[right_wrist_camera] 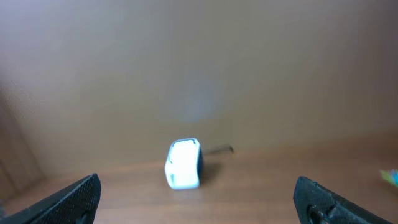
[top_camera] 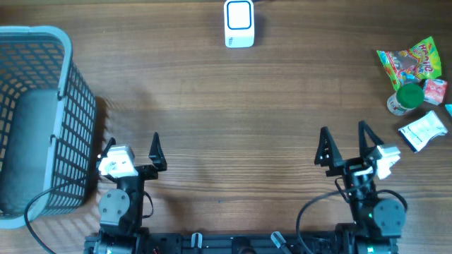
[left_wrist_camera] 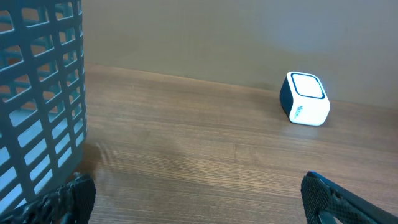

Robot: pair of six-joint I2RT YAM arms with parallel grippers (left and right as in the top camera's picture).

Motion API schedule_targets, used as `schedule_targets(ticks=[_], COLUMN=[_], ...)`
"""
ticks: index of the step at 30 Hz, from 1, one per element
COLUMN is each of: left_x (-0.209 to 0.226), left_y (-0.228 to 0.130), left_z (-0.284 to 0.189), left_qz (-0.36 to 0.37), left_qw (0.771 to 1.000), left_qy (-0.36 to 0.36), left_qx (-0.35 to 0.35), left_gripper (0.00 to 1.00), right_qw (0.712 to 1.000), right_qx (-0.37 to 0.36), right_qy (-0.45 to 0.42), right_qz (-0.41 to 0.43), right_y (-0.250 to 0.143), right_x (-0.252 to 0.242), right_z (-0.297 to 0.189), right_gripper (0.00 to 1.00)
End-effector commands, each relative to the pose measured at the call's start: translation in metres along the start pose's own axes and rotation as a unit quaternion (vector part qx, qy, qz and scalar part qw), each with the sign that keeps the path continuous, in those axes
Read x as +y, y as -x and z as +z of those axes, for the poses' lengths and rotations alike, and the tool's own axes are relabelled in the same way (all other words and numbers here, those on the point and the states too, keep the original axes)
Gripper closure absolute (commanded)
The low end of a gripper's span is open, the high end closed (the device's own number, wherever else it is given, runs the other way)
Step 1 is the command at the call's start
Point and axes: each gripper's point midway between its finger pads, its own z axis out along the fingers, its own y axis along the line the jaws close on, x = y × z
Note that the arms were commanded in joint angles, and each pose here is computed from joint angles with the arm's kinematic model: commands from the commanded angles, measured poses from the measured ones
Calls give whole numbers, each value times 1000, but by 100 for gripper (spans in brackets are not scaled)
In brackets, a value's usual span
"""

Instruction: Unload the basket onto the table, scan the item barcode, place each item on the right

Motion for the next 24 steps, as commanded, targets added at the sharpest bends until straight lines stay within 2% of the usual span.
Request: schedule_targets(ticks=[1,8,24], left_x=[1,1,1], left_y=[-1,-1,-1], left_z=[0,0,0], left_qz=[-5,-5,-5], left_qw=[1000,1000,1000], left_qy=[2,2,2], left_qx=[-3,-3,-3], left_gripper=[0,0,0], right_qw=[999,996,996], right_qx=[8,61,61], right_qy=[-31,-61,-61], right_qz=[20,20,22], right_y=[-19,-46,-46], right_x=[-16,-28,-28], right_z=[0,-3,-3], right_gripper=[0,0,0])
